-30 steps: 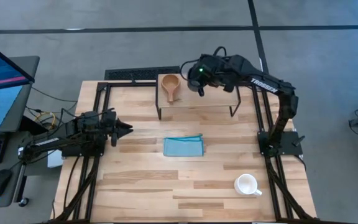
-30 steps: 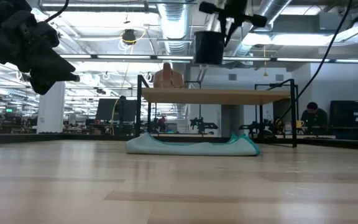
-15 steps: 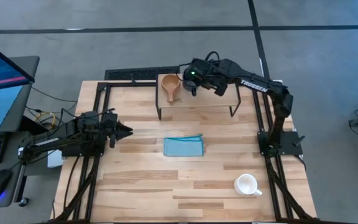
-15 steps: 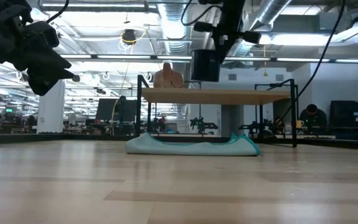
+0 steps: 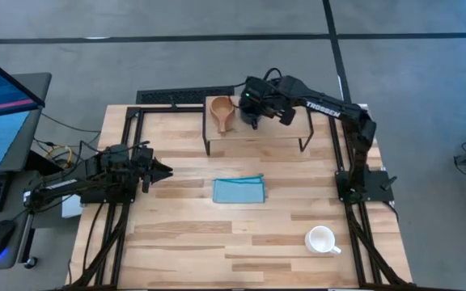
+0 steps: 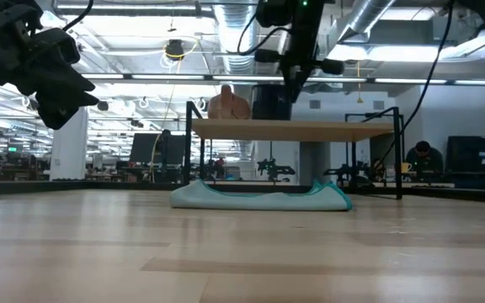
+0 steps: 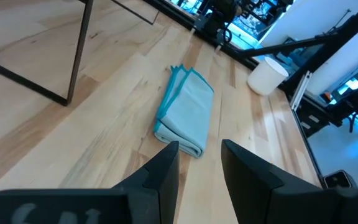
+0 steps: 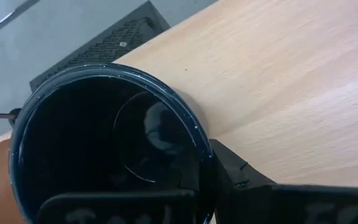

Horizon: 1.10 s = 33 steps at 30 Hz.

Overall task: Stack small to large cups/mugs on shelf
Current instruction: Put the dark blue mug on the shelf

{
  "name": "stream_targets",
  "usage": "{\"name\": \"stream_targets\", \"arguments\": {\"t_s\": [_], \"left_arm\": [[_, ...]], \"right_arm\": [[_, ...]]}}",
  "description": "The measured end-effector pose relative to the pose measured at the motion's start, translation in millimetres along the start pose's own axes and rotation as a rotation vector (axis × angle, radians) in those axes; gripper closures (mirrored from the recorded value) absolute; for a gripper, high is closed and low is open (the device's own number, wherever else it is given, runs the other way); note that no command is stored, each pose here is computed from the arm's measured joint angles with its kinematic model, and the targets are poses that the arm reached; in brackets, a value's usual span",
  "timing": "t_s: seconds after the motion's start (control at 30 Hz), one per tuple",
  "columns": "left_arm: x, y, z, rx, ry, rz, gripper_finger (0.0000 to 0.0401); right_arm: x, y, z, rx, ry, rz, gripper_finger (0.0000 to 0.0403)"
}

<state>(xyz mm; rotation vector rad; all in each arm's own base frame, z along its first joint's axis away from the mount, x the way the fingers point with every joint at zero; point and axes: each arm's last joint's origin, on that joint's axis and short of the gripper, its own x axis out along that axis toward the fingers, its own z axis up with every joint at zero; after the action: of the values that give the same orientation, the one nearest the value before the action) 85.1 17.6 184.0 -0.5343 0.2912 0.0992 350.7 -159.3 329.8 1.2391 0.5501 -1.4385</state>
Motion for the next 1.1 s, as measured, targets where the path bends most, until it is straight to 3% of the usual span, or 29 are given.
{"name": "stream_targets", "arguments": {"t_s": [0.27, 1.1], "left_arm": [[0.0, 0.0, 0.1, 0.011, -0.001, 0.000, 0.0292], [0.0, 0.0, 0.0, 0.015, -0.001, 0.000, 0.0292]], "right_arm": [[-25.5, -21.9, 2.8, 0.006, 0.008, -0.080, 0.0376], [-27.5, -18.6, 2.4, 0.077, -0.001, -0.038, 0.0376]]}}
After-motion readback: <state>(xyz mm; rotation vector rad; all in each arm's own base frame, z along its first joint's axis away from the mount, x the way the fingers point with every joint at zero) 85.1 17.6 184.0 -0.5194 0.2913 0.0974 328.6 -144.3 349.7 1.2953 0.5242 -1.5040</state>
